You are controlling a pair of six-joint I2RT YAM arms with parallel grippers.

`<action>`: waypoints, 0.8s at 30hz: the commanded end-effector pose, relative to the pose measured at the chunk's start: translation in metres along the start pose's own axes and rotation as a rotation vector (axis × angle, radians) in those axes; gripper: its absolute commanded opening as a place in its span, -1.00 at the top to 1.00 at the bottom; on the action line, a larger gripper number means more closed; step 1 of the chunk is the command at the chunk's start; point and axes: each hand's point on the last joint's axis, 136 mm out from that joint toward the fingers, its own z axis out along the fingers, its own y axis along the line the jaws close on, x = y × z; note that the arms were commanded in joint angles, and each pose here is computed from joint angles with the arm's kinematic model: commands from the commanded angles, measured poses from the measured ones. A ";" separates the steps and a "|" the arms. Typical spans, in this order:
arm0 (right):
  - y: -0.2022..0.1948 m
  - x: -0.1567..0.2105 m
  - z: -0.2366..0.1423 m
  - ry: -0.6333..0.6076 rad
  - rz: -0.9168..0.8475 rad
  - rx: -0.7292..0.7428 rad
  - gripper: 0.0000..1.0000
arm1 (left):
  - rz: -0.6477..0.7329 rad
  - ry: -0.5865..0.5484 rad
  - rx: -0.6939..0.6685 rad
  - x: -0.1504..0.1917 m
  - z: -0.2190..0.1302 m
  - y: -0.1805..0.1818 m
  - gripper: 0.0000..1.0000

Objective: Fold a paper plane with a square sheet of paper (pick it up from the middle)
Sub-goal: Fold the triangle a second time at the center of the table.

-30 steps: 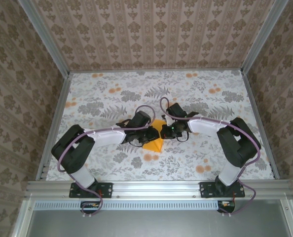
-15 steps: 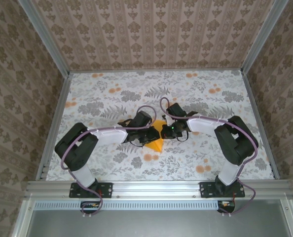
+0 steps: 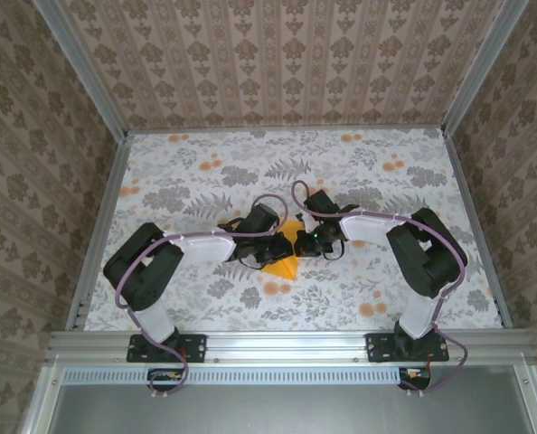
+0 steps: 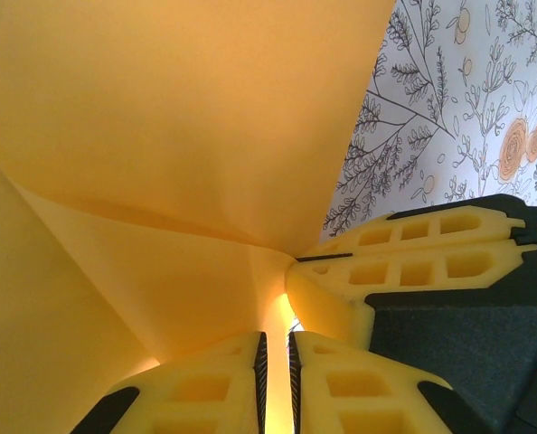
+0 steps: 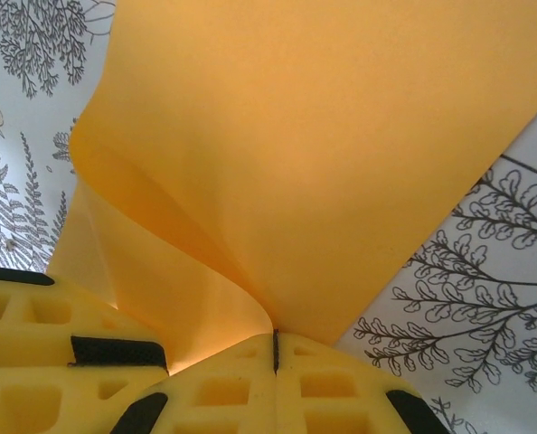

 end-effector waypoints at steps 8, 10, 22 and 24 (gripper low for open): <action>0.005 -0.005 0.001 0.006 0.007 -0.024 1.00 | 0.017 0.018 0.011 0.006 0.002 -0.002 0.67; 0.003 -0.006 0.001 0.004 0.007 -0.017 1.00 | 0.016 0.018 0.006 0.006 0.003 -0.001 0.66; -0.002 -0.006 0.002 0.002 0.013 0.014 1.00 | -0.001 0.039 -0.030 0.012 0.009 0.009 0.68; -0.003 -0.006 0.002 0.003 0.016 0.018 1.00 | -0.001 0.043 -0.031 0.012 0.010 0.009 0.68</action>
